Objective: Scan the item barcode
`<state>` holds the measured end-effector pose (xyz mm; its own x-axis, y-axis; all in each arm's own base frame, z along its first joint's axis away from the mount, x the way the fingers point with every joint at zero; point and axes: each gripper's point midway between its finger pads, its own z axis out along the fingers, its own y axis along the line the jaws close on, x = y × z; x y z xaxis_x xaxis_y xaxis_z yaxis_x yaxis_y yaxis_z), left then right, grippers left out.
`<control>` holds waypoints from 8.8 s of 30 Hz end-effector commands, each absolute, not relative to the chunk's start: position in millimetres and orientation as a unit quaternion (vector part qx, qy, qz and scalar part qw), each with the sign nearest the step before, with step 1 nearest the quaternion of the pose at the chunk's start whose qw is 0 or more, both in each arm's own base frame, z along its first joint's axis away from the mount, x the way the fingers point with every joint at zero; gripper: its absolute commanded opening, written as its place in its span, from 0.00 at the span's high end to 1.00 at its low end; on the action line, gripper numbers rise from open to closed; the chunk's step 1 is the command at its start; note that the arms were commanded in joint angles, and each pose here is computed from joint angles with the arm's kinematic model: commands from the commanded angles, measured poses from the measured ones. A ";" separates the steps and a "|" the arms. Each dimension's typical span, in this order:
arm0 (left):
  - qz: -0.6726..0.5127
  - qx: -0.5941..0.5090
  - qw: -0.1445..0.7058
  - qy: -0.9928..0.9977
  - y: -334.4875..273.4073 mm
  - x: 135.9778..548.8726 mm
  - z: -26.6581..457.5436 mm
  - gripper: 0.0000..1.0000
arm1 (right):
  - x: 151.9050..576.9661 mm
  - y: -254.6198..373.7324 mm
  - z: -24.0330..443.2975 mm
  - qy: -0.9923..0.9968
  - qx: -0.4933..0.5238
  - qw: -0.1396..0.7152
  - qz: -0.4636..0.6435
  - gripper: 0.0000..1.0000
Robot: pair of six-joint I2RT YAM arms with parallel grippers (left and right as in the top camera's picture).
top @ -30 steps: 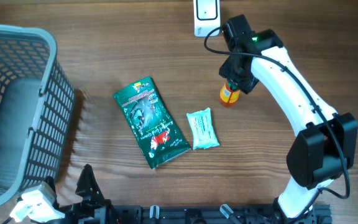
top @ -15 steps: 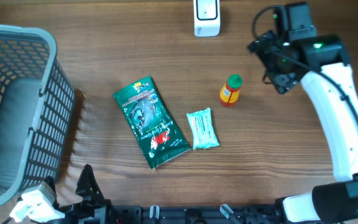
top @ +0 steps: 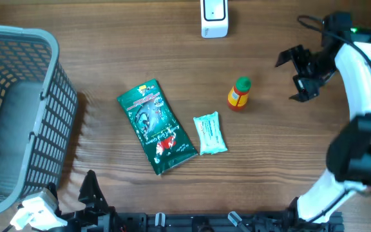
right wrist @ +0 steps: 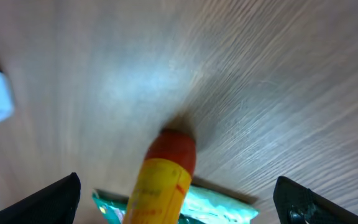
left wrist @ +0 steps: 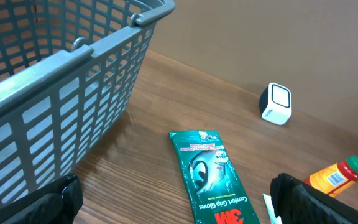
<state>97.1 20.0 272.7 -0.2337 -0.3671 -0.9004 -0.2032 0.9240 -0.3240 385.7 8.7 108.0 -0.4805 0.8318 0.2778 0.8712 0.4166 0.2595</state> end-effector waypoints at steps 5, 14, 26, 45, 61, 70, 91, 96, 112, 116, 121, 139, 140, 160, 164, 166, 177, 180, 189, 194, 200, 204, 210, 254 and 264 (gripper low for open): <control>-0.069 -0.187 0.593 0.780 21.0 96.7 272.9 0.00 | 382.3 60.9 53.5 -0.849 -0.390 0.177 -0.310 0.00; -0.069 -0.187 0.593 0.780 21.0 96.7 272.9 0.00 | 372.2 122.6 43.0 -0.851 -0.322 0.228 -0.347 0.00; -0.069 -0.187 0.593 0.780 21.0 96.7 272.9 0.00 | 358.3 141.0 17.8 -0.856 -0.309 0.263 -0.320 0.34; -0.069 -0.187 0.593 0.780 21.0 96.7 272.9 0.00 | 316.4 94.4 101.9 -0.856 -0.398 0.256 -0.210 0.61; -0.069 -0.187 0.593 0.780 21.0 96.7 272.9 0.00 | 272.8 224.9 165.9 -0.762 -0.271 0.355 -0.468 0.53; -0.069 -0.187 0.593 0.780 21.0 96.7 272.9 0.00 | 278.3 218.7 143.2 -0.792 -0.279 0.327 -0.433 0.57; -0.069 -0.187 0.593 0.780 21.0 96.7 272.9 0.00 | 296.4 119.3 169.4 -0.874 -0.388 0.082 -0.280 0.62; -0.069 -0.187 0.593 0.780 21.0 96.7 272.9 0.00 | 308.4 74.0 157.3 -0.870 -0.463 -0.004 -0.169 0.63; -0.069 -0.187 0.593 0.780 21.0 96.7 272.9 0.00 | 478.8 97.2 185.4 -0.793 -0.453 -0.333 -0.234 0.60; -0.069 -0.187 0.593 0.780 21.0 96.7 272.9 0.00 | 532.4 110.0 177.6 -0.768 -0.439 -0.378 -0.273 0.59; -0.069 -0.187 0.593 0.780 21.0 96.7 272.9 0.00 | 619.6 122.4 174.4 -0.758 -0.417 -0.427 -0.264 0.57; -0.069 -0.187 0.593 0.780 21.0 96.7 272.9 0.00 | 660.8 106.8 173.5 -0.745 -0.452 -0.435 -0.229 0.56; -0.069 -0.187 0.593 0.780 21.0 96.7 272.9 0.00 | 651.6 80.7 185.6 -0.743 -0.468 -0.432 -0.207 0.55; -0.069 -0.187 0.593 0.780 21.0 96.7 272.9 0.00 | 364.7 -378.0 78.9 -0.578 -0.754 -0.239 0.202 0.50; -0.069 -0.187 0.593 0.780 21.0 96.7 272.9 0.00 | 388.0 -385.7 86.6 -0.638 -0.698 -0.266 0.188 0.27; -0.069 -0.187 0.593 0.780 21.0 96.7 272.9 0.00 | 404.1 -386.2 103.7 -0.664 -0.668 -0.283 0.181 0.07; -0.069 -0.187 0.593 0.780 21.0 96.7 272.9 0.00 | 472.6 -153.5 232.3 -0.800 -0.501 -0.231 -0.238 0.01; -0.069 -0.187 0.593 0.780 21.0 96.7 272.9 0.00 | 475.7 -60.0 229.9 -0.868 -0.390 -0.190 -0.244 0.02; -0.069 -0.187 0.593 0.780 21.0 96.7 272.9 0.00 | 394.8 136.4 193.5 -0.987 -0.122 -0.087 -0.060 0.01; -0.069 -0.187 0.593 0.780 21.0 96.7 272.9 0.00 | 330.4 211.3 142.8 -0.997 0.027 -0.056 0.034 0.00; -0.069 -0.187 0.593 0.780 21.0 96.7 272.9 0.00 | 272.6 234.0 45.0 -0.991 0.104 -0.025 0.074 0.05; -0.069 -0.187 0.593 0.780 21.0 96.7 272.9 0.00 | 268.9 226.0 19.5 -0.977 0.156 -0.070 0.130 0.24; -0.069 -0.187 0.593 0.780 21.0 96.7 272.9 0.00 | 267.4 210.4 6.5 -0.968 0.139 -0.101 0.184 0.63; -0.069 -0.187 0.593 0.780 21.0 96.7 272.9 0.00 | 190.8 322.8 244.0 -0.656 0.211 0.178 -0.703 0.96; -0.069 -0.187 0.593 0.780 21.0 96.7 272.9 0.00 | 190.2 312.2 185.7 -0.766 0.239 0.164 -0.573 0.96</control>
